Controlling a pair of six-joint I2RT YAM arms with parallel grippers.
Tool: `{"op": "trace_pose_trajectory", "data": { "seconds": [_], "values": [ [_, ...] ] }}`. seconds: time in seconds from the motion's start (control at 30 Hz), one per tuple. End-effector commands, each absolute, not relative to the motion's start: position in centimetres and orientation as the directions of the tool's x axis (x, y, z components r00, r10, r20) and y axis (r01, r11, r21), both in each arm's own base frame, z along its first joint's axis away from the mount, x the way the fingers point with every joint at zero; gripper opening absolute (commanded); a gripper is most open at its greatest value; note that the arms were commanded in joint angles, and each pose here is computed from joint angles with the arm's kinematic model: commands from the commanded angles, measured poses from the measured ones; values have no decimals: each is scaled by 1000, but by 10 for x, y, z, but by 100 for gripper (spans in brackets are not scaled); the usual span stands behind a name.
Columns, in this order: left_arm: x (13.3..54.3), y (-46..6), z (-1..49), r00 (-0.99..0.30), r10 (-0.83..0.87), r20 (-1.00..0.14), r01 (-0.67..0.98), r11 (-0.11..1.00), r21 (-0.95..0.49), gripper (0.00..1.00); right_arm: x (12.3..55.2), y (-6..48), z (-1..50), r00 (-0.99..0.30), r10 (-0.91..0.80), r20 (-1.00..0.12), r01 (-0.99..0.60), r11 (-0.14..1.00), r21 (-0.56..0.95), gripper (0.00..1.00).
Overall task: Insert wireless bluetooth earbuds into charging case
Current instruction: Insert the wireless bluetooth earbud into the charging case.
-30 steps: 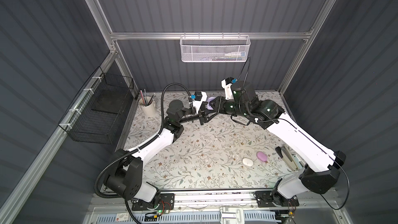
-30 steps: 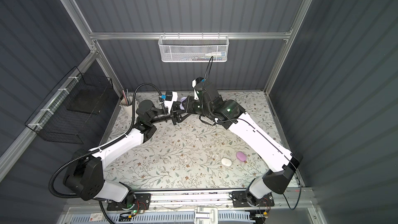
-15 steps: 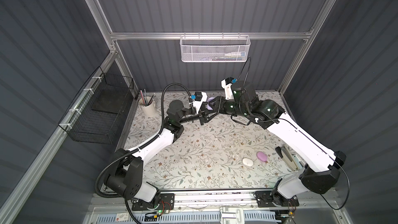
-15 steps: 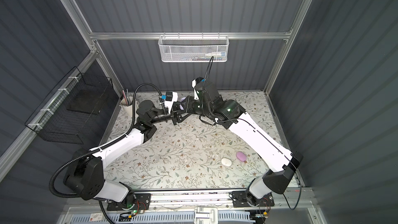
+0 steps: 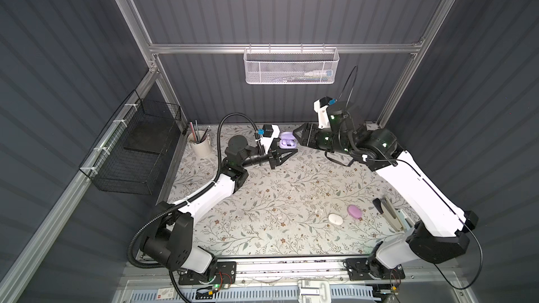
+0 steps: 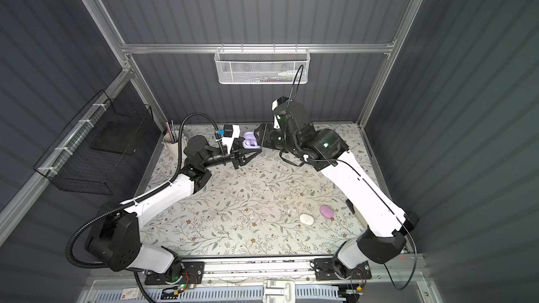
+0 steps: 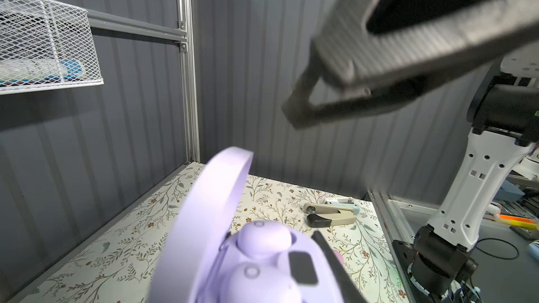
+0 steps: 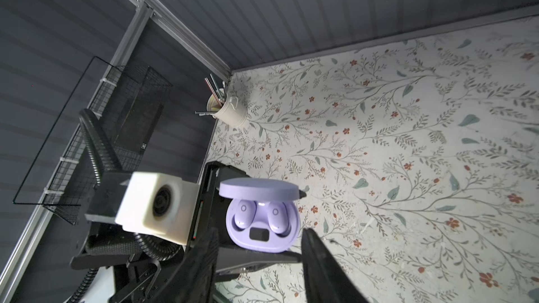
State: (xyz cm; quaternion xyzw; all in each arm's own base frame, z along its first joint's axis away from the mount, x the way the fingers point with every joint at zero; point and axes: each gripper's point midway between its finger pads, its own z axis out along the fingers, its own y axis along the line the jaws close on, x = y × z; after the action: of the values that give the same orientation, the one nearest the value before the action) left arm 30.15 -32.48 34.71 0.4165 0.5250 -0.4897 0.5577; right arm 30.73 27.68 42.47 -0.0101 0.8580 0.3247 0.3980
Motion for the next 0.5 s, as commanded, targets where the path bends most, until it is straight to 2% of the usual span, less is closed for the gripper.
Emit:
{"op": "trace_pose_trajectory", "data": {
  "seconds": [0.0, 0.2, 0.47],
  "values": [
    [292, -320, 351, -4, -102, -995, 987, 162, -20, 6, 315, 268, 423, -681, 201, -704, -271, 824, 498, 49],
    [291, -320, 350, -13, -101, -995, 987, 157, -29, 6, 330, 289, 423, -707, 111, -699, -337, 815, 471, 50],
    [293, -320, 353, -2, -109, -994, 986, 167, -20, 6, 304, 310, 396, -792, 26, -610, -361, 786, 503, 50]
  ]
}}
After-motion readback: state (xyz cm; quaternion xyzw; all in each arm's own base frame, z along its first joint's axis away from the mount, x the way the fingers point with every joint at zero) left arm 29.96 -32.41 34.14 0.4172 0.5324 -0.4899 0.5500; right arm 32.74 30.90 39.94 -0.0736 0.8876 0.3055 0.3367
